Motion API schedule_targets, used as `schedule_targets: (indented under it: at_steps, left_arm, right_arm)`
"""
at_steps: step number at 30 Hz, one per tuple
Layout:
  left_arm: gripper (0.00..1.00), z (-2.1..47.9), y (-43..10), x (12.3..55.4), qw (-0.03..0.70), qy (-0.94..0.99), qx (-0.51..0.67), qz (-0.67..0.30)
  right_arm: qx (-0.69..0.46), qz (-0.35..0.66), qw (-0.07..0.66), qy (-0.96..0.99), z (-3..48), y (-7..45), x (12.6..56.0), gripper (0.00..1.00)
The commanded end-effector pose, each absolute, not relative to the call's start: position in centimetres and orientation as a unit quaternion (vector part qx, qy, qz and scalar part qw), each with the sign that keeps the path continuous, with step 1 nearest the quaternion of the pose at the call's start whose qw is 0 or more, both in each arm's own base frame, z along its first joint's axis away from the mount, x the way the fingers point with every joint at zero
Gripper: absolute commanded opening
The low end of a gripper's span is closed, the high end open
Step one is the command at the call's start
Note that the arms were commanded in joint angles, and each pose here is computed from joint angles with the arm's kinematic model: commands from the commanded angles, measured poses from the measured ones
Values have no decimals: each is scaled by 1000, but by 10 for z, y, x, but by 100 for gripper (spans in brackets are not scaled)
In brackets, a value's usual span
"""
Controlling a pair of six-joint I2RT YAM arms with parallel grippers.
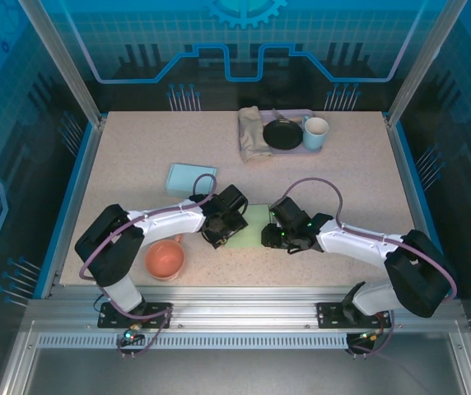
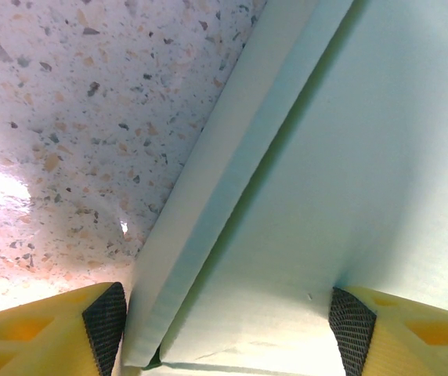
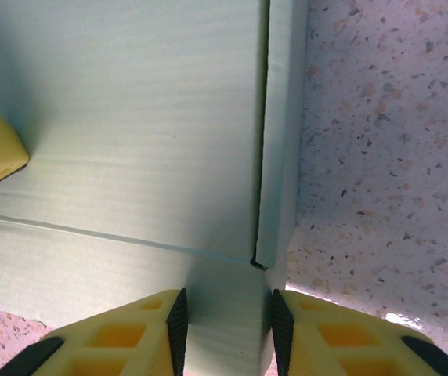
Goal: Fold the paper box
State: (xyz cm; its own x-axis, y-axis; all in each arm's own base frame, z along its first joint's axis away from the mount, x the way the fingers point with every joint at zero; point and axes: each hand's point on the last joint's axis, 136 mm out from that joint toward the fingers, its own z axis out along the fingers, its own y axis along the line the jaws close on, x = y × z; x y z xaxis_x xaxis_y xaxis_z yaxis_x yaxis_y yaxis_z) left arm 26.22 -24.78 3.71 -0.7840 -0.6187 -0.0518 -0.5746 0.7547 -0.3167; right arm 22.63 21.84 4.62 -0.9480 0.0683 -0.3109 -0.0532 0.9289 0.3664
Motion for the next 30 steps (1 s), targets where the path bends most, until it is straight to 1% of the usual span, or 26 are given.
schedule_targets:
  at_steps: [1,12,18,26,30]
  left_arm:
    - [73,5,-204,234,60,945,-319,-36]
    - [73,-2,-201,231,54,947,-315,-24]
    - [73,-9,-193,225,51,948,-315,-9]
    - [73,-11,-182,223,57,952,-301,19]
    - [73,-15,-183,221,48,957,-283,24]
  right_arm:
    - [-12,182,155,971,40,220,220,35]
    - [-56,171,193,965,26,219,228,35]
    - [-89,186,238,949,27,223,235,36]
    - [-117,158,302,933,24,212,246,39]
    - [-128,158,329,922,26,213,253,40]
